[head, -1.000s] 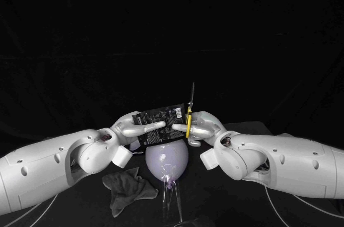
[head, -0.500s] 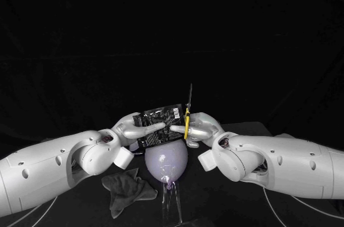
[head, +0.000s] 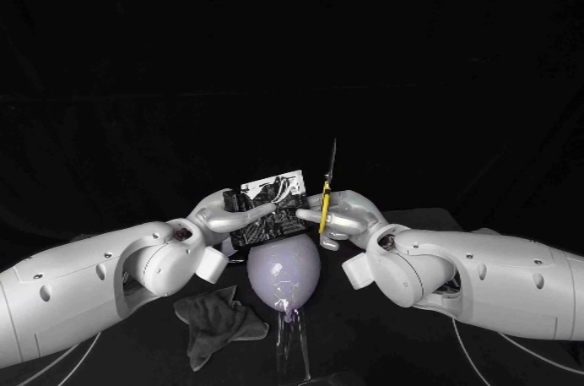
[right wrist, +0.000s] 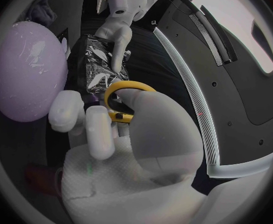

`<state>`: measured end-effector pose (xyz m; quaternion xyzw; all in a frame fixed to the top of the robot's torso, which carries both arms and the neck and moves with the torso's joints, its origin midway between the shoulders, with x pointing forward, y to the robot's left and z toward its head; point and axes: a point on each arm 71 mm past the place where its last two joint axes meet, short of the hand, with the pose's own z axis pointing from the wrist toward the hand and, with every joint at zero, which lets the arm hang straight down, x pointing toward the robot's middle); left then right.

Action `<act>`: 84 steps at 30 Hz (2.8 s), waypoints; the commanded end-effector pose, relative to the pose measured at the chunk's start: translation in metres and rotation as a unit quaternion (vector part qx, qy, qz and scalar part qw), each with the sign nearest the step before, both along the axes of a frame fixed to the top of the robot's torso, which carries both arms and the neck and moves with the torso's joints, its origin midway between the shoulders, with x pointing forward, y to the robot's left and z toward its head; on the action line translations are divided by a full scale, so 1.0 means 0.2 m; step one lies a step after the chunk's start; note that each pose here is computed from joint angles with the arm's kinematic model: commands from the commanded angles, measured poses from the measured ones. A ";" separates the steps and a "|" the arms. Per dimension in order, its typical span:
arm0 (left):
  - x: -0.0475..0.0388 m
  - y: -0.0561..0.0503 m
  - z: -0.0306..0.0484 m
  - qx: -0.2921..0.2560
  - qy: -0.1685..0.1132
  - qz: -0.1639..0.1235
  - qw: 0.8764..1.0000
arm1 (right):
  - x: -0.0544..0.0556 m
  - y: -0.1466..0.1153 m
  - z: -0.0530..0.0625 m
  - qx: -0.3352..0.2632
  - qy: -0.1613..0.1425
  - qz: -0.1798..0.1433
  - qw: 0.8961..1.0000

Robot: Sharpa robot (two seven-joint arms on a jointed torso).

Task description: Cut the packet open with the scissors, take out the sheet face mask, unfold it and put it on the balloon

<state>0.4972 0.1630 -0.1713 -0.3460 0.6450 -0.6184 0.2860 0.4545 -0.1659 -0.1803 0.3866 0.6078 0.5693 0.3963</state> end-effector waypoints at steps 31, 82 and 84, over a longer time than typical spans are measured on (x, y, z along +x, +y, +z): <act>0.105 -0.06 0.059 -0.063 0.045 -0.009 0.997 | -0.28 -0.16 -0.27 0.001 0.141 0.096 0.985; 0.124 -0.24 0.068 -0.071 0.047 -0.052 0.995 | -0.48 -0.29 -0.37 -0.050 0.216 0.098 0.970; 0.126 -0.25 0.067 -0.071 0.047 -0.052 0.995 | -0.48 -0.29 -0.37 -0.053 0.217 0.102 0.969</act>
